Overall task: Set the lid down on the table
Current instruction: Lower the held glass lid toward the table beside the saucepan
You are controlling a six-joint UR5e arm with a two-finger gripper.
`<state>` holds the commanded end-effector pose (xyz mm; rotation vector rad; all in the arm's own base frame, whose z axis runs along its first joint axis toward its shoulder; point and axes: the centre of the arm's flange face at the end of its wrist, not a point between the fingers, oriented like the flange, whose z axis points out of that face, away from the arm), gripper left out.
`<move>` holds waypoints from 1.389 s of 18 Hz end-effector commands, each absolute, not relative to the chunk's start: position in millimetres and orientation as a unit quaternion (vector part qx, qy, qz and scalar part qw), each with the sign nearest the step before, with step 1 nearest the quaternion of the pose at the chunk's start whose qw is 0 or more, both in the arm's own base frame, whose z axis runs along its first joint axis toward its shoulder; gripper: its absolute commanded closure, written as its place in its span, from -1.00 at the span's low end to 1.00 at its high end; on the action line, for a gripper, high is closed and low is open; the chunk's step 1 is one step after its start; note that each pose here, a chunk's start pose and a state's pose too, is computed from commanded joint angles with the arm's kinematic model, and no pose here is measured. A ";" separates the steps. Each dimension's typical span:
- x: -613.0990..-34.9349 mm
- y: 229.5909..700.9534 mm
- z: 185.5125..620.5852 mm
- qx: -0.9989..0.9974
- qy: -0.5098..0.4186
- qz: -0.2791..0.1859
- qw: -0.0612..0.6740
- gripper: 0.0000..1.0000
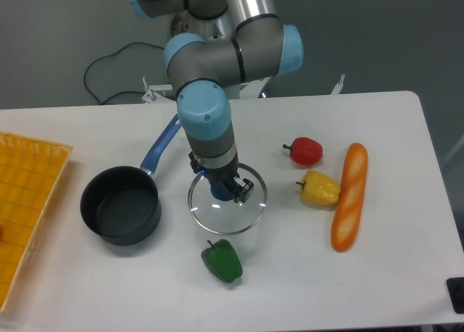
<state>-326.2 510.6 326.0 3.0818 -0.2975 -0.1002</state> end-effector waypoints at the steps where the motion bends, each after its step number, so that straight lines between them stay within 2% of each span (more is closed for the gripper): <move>1: -326.5 509.8 325.1 0.995 -0.095 -0.031 0.022 0.19; 16: -321.7 511.1 322.3 0.994 -0.099 -0.029 0.025 0.19; 25: -312.5 518.4 300.8 0.993 -0.111 -0.016 0.037 0.19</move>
